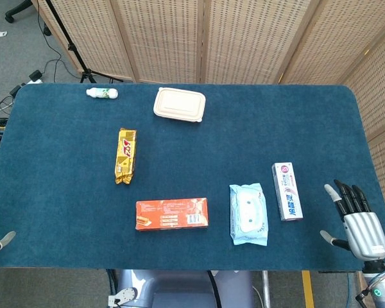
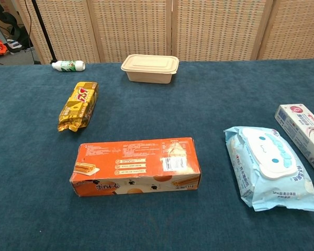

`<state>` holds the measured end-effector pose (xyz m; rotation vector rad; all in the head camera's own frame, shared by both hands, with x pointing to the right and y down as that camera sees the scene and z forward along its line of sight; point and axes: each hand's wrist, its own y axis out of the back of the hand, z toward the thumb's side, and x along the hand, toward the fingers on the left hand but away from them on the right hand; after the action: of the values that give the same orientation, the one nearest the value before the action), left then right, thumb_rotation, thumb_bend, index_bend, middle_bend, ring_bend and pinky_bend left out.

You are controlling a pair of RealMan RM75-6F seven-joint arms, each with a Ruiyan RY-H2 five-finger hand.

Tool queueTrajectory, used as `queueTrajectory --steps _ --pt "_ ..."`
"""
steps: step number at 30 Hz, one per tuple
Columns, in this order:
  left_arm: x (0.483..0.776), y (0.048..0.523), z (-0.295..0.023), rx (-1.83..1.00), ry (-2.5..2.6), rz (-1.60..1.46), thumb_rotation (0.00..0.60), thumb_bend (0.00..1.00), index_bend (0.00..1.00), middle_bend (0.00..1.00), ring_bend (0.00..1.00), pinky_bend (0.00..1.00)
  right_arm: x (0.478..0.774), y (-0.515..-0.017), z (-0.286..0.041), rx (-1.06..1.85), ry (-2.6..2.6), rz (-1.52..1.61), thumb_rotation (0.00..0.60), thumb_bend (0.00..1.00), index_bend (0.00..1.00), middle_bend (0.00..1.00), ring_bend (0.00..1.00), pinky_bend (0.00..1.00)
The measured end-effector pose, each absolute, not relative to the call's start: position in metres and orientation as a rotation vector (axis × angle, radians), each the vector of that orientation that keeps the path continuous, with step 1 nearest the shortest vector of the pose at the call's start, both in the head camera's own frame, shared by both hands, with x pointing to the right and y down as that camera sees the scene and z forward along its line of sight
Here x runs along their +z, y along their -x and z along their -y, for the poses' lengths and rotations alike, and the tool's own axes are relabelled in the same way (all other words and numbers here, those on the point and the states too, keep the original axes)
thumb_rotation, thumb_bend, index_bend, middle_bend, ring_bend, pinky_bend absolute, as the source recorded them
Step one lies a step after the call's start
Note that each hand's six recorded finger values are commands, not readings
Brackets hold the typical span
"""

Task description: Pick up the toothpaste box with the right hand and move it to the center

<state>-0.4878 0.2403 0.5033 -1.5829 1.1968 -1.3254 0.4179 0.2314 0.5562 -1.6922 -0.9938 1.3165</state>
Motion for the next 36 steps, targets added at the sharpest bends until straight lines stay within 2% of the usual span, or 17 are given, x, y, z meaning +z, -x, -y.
queueTrajectory --steps 8,18,36 --pt "0.499 0.490 -0.240 -1.315 1.590 -1.210 0.600 0.00 0.00 0.00 0.00 0.00 0.585 -0.429 -0.250 1.321 1.733 0.837 0.600 0.00 0.00 0.00 0.00 0.00" --pt "0.496 0.483 -0.232 -1.332 1.619 -1.198 0.600 0.00 0.00 0.00 0.00 0.00 0.629 -0.398 -0.258 1.268 1.658 0.781 0.600 0.00 0.00 0.00 0.00 0.00" --pt "0.496 0.487 -0.231 -1.340 1.607 -1.225 0.600 0.00 0.00 0.00 0.00 0.00 0.677 -0.382 -0.228 1.289 1.507 0.699 0.600 0.00 0.00 0.00 0.00 0.00"
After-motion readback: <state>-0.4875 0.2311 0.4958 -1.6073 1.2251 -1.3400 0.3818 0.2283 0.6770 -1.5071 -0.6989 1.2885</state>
